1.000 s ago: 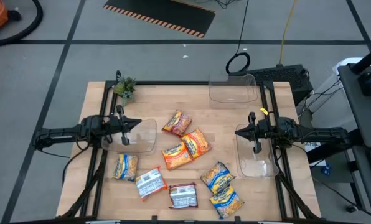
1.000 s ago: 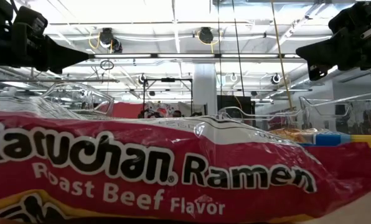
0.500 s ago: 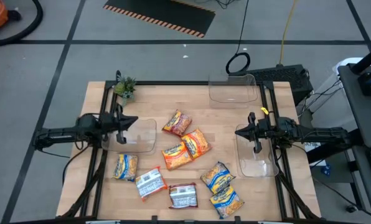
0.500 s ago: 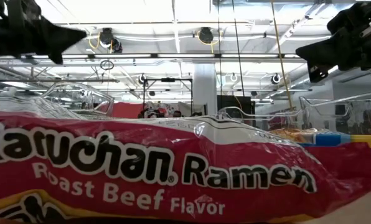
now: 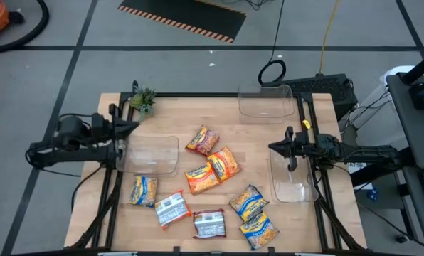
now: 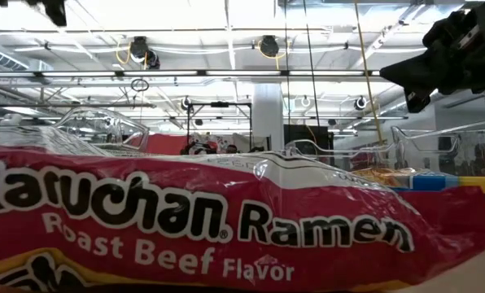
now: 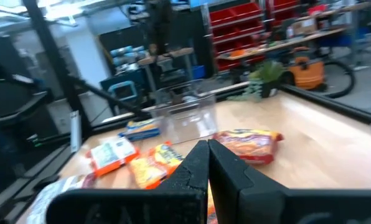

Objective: Sort Maruchan noodles
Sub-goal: Adjust the bottom left transparent bin

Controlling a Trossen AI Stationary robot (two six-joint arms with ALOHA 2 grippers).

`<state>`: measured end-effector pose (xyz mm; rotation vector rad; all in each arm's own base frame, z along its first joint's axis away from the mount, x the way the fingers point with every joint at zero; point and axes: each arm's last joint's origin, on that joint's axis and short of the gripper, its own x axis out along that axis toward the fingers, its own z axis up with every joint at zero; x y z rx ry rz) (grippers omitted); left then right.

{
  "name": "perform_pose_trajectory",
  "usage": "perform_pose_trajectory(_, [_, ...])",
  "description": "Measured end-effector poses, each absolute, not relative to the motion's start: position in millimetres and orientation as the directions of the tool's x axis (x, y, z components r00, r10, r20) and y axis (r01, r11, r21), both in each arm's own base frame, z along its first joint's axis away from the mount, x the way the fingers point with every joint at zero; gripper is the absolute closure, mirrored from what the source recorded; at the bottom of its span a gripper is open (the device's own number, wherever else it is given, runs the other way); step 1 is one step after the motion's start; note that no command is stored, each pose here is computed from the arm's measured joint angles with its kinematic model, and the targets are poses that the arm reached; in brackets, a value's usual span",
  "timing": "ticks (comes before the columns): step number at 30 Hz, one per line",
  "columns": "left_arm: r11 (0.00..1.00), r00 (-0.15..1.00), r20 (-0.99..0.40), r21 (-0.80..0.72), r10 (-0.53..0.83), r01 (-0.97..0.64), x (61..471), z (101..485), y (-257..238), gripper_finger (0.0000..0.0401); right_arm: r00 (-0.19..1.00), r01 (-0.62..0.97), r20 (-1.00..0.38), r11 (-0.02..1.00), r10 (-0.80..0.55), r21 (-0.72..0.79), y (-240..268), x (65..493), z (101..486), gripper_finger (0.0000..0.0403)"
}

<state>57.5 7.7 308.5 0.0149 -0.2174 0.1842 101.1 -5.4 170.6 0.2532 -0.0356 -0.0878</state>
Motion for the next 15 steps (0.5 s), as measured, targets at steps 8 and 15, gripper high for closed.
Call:
perform_pose_trajectory(8, [0.986, 0.975, 0.153, -0.022, 0.164, -0.163, 93.1, 333.9, 8.7, 0.0396, 0.989, 0.136, 0.029, 0.959, -0.148, 0.25, -7.0, 100.9, 171.0, 0.0403])
perform_pose_trajectory(15, [1.0, 0.997, 0.073, 0.015, 0.005, -0.006, 140.3, 326.7, -3.3, 0.0396, 0.986, 0.121, 0.075, 0.955, -0.146, 0.27, -6.9, 100.7, 175.4, 0.0402])
